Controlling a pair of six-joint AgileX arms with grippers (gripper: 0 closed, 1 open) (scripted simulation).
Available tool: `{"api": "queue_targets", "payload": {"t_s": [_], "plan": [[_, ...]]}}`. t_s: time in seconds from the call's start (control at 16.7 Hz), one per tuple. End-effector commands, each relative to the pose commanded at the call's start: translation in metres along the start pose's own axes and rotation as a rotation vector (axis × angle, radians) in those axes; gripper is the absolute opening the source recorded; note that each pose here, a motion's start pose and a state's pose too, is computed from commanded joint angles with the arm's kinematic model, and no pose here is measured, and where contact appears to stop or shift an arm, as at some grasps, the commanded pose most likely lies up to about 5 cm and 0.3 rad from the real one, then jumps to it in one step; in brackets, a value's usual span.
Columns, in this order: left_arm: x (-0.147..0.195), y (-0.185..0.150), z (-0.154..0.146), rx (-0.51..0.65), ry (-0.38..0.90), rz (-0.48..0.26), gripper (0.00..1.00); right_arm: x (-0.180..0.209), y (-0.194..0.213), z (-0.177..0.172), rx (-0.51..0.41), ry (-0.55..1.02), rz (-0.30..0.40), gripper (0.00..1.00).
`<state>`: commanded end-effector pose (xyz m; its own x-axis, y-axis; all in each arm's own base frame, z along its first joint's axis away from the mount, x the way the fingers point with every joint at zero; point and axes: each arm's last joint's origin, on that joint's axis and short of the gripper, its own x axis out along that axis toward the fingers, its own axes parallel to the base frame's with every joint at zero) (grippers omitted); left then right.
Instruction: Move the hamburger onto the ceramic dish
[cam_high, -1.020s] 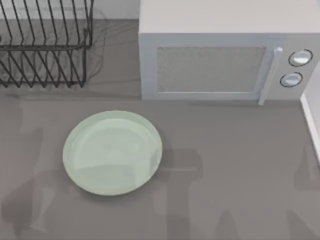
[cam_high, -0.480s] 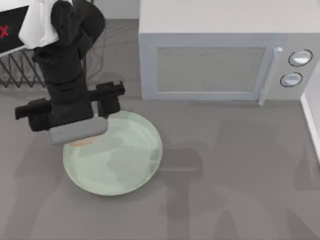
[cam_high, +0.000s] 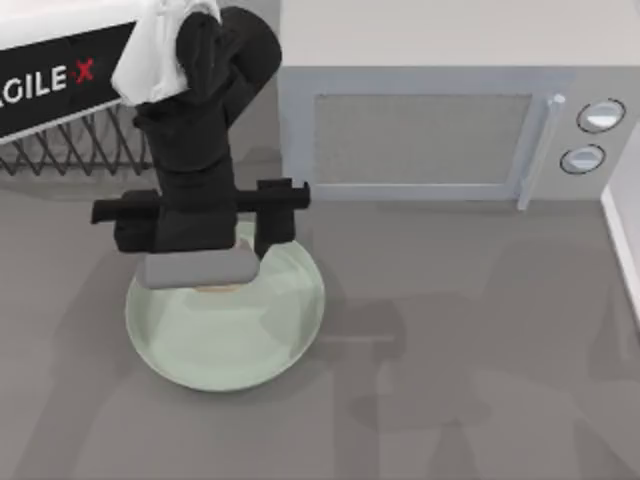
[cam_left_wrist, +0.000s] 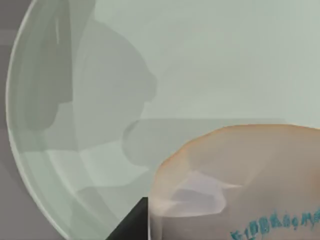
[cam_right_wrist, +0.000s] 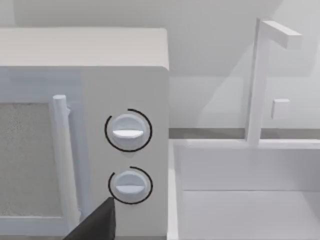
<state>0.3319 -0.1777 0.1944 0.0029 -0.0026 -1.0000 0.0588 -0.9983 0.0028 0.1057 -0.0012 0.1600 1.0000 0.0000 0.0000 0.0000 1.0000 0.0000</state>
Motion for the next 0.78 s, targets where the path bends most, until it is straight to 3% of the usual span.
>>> {"api": "queue_targets", "payload": {"t_s": [0.48, 0.72, 0.78], "plan": [[0.043, 0.002, -0.001, 0.001, 0.001, 0.000, 0.00, 0.000, 0.000, 0.000, 0.000, 0.000, 0.000, 1.00], [0.046, 0.002, -0.001, 0.003, 0.001, -0.001, 0.00, 0.000, 0.000, 0.000, 0.000, 0.000, 0.000, 1.00], [0.046, 0.002, -0.001, 0.003, 0.001, -0.001, 0.08, 0.000, 0.000, 0.000, 0.000, 0.000, 0.000, 1.00]]}}
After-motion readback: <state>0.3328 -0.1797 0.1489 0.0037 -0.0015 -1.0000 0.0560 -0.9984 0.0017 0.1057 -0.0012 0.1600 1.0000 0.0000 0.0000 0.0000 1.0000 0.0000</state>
